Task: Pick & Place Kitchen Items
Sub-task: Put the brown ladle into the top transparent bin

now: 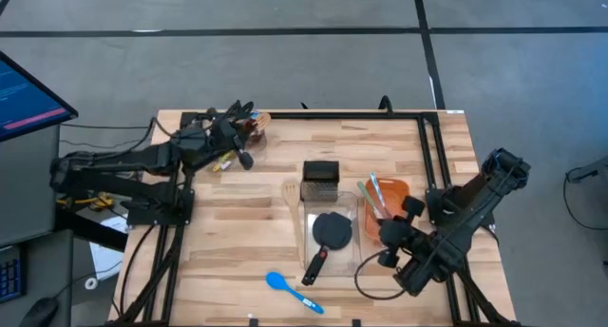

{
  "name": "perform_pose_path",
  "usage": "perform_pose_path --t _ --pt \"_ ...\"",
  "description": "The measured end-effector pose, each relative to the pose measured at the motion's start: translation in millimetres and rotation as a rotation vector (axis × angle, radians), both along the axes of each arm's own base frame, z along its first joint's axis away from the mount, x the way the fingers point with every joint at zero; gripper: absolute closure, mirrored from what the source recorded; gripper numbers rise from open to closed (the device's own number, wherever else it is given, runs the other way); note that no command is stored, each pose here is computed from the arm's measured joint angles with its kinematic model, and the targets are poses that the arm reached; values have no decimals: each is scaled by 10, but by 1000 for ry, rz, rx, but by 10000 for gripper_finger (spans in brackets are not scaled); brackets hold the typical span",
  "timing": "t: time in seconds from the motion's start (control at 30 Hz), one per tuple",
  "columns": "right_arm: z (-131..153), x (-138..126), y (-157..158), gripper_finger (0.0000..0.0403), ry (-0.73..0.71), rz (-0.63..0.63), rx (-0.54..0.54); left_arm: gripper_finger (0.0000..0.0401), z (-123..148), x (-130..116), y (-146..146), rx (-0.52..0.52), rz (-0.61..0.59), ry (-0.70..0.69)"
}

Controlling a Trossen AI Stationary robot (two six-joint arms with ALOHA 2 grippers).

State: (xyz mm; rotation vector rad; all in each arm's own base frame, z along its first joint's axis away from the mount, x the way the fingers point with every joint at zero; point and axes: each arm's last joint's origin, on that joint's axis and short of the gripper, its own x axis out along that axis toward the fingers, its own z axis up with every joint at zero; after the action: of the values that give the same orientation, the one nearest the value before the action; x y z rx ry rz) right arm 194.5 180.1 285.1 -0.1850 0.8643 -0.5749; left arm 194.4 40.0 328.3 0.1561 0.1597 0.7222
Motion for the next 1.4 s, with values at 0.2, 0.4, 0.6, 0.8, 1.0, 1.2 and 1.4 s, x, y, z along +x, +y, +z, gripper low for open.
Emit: perform_pose_path --t 0.2,0.4,0.6,0.8,1.0,1.2,1.4 --pt "-141 -178 106 401 -33 -18 36 396 -187 -29 206 -62 112 148" --pt "-309 -346 151 402 -97 -84 78 396 -265 -100 398 -178 209 289" --pt "-482 -432 114 402 -137 -149 90 396 -351 -135 592 -301 319 436" --pt "-614 -426 37 402 -146 -190 79 395 -577 -100 854 -416 366 547" --pt "-697 -414 -16 402 -142 -207 68 395 -879 -156 1103 -577 496 673" --pt "-698 -412 -15 403 -143 -207 69 395 -1130 -229 1295 -699 596 776" --pt "-695 -411 -18 403 -148 -204 63 393 -1245 -188 1414 -736 588 757"
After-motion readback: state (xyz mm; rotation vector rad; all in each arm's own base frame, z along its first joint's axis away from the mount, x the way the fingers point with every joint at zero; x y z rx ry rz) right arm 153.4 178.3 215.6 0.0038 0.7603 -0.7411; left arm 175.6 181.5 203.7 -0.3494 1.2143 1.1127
